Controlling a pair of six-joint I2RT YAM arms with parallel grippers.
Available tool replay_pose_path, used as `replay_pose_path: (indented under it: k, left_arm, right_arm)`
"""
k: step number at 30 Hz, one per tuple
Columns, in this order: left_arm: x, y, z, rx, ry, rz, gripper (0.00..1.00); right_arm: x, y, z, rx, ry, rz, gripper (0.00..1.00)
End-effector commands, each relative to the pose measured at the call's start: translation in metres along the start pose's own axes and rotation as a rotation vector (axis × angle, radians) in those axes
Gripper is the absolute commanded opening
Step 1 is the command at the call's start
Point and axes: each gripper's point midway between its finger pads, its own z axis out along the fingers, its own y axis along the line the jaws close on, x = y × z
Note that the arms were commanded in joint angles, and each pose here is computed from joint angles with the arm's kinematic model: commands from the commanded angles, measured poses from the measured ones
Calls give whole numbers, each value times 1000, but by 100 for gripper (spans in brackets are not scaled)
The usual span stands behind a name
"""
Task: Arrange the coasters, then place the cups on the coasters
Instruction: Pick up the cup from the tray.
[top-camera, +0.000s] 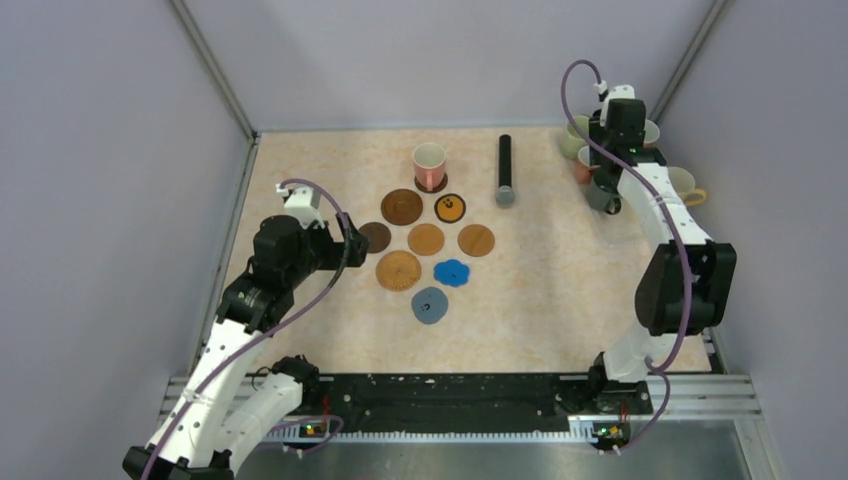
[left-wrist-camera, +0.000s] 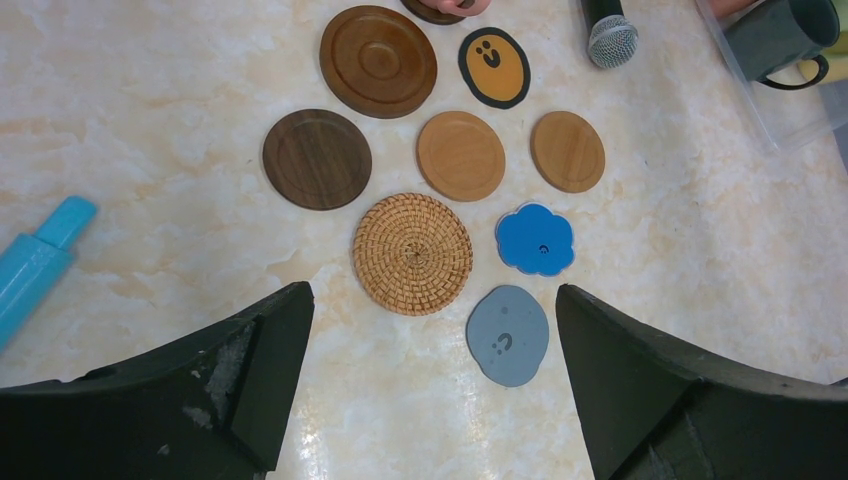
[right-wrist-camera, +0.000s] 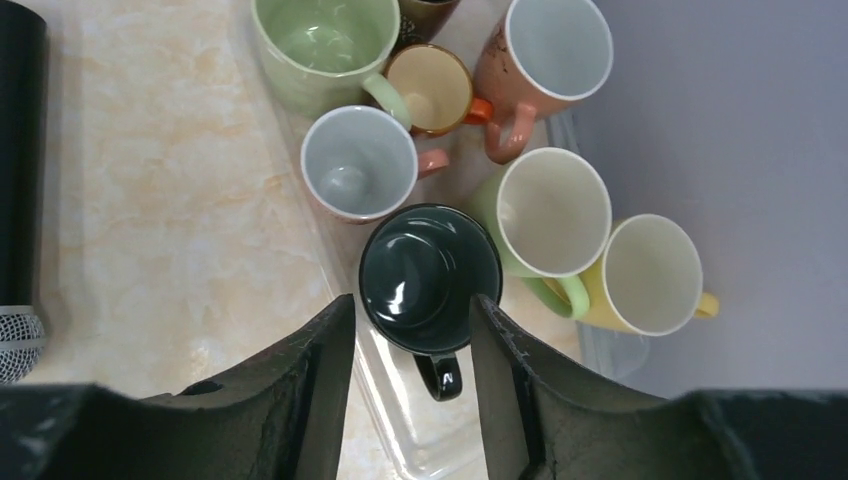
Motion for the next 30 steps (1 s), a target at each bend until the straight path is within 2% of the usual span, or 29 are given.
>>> replay_pose_path:
  k: [1,8,23,30]
  left_arm:
    - [-9,-6,-1,31,-43,11,96]
    - [-8,-6,0,30,-38,13,96]
    - [-6,-5,3,25,-29,8,96]
    - [-8,-5,2,26,-32,8,96]
  right_arm:
    - [-5,13,17,-80,-26,-10,44]
    - [26,0,46,-77,76,-46,44]
    - [65,25,81,-199,168,-51,40]
    - [69,25,83,-196,184,-59,27]
